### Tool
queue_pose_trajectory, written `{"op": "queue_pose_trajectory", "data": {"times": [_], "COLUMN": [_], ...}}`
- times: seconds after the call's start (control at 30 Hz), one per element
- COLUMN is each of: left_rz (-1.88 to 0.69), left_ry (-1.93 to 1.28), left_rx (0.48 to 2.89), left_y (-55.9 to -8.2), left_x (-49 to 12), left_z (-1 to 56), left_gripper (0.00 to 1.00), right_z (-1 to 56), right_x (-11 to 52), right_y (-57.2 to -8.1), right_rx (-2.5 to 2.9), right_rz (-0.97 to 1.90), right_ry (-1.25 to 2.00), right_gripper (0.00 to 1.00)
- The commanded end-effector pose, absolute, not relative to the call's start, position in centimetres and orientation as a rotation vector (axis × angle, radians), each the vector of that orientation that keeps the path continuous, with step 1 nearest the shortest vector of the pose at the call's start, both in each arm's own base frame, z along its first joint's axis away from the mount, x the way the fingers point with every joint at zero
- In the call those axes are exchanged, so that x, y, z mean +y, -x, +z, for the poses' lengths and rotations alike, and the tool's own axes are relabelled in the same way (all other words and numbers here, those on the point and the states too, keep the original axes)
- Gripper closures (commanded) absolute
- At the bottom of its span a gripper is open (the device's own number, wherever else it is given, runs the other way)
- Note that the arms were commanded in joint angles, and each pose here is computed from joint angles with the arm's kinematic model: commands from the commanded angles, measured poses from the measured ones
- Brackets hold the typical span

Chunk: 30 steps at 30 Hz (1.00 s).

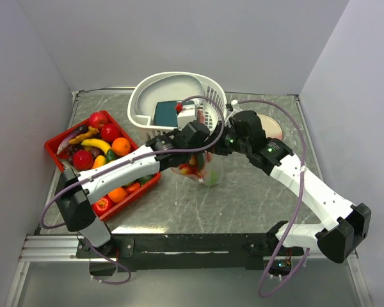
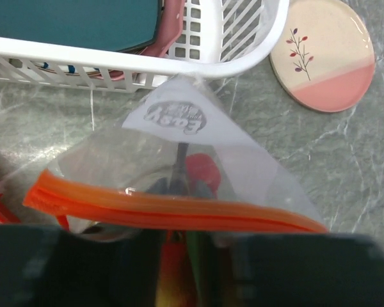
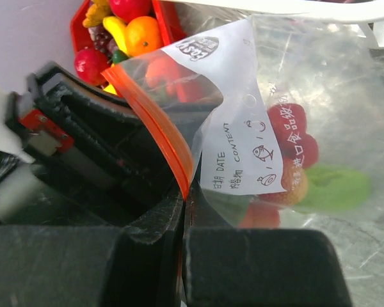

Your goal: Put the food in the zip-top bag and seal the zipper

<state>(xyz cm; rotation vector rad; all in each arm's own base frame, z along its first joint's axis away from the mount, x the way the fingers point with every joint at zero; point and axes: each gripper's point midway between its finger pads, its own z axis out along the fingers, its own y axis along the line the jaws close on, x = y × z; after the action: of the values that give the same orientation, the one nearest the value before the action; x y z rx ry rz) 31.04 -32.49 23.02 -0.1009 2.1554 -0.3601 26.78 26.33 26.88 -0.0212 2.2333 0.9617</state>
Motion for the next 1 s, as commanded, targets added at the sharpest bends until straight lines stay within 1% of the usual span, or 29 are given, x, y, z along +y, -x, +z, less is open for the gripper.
{"op": "queue_pose_trajectory", "data": {"times": [0.0, 0.1, 0.13, 0.23, 0.3, 0.33, 0.37, 0.43, 0.53, 0.63, 0.7, 0.83, 0.9, 0.97], "left_rz": [-0.381, -0.408, -0.428, -0.593, -0.667, -0.683, -0.683, -0.669, -0.599, -0.541, -0.513, -0.539, -0.498, -0.441], "left_ry": [0.124, 0.106, 0.091, 0.042, 0.029, 0.045, 0.044, 0.088, 0.131, 0.128, 0.109, 0.067, 0.056, 0.047], "left_rx": [2.105, 2.099, 2.095, 2.062, 2.051, 2.051, 2.058, 2.055, 2.069, 2.121, 2.17, 2.2, 2.227, 2.258], "left_y": [-31.6, -31.3, -31.0, -29.5, -28.2, -27.9, -27.5, -26.8, -26.1, -25.7, -25.4, -25.5, -25.8, -26.1], "left_x": [-32.3, -32.3, -32.3, -33.1, -32.8, -32.4, -32.0, -30.1, -27.6, -26.7, -26.9, -28.3, -28.6, -28.6], "left_z": [26.0, 26.9, 27.3, 29.9, 31.4, 31.8, 31.9, 32.4, 31.6, 29.2, 27.2, 25.2, 23.9, 22.6], "left_gripper": [0.66, 0.55, 0.44, 0.38, 0.41, 0.46, 0.48, 0.49, 0.49, 0.52, 0.52, 0.44, 0.44, 0.46], "right_z": [27.9, 27.4, 27.4, 27.3, 27.2, 27.2, 27.2, 27.0, 26.8, 26.9, 26.9, 26.7, 26.6, 26.6], "right_x": [26.7, 26.6, 26.6, 25.9, 25.4, 25.0, 24.8, 24.6, 24.5, 24.5, 24.6, 24.6, 24.3, 24.0], "right_y": [-26.7, -26.9, -26.9, -27.7, -28.0, -28.3, -28.4, -28.5, -28.6, -28.7, -28.7, -29.0, -29.0, -28.9], "right_rx": [2.182, 2.193, 2.195, 2.194, 2.195, 2.189, 2.185, 2.188, 2.192, 2.188, 2.189, 2.196, 2.2, 2.203], "right_rz": [1.012, 0.998, 0.991, 0.923, 0.879, 0.85, 0.835, 0.816, 0.809, 0.806, 0.805, 0.792, 0.775, 0.753], "right_ry": [0.031, 0.026, 0.024, 0.003, -0.001, -0.016, -0.017, -0.019, -0.022, -0.022, -0.02, -0.019, -0.025, -0.022], "right_gripper": [1.0, 1.0, 1.0, 1.0, 1.0, 1.0, 1.0, 1.0, 1.0, 1.0, 1.0, 1.0, 1.0, 1.0]}}
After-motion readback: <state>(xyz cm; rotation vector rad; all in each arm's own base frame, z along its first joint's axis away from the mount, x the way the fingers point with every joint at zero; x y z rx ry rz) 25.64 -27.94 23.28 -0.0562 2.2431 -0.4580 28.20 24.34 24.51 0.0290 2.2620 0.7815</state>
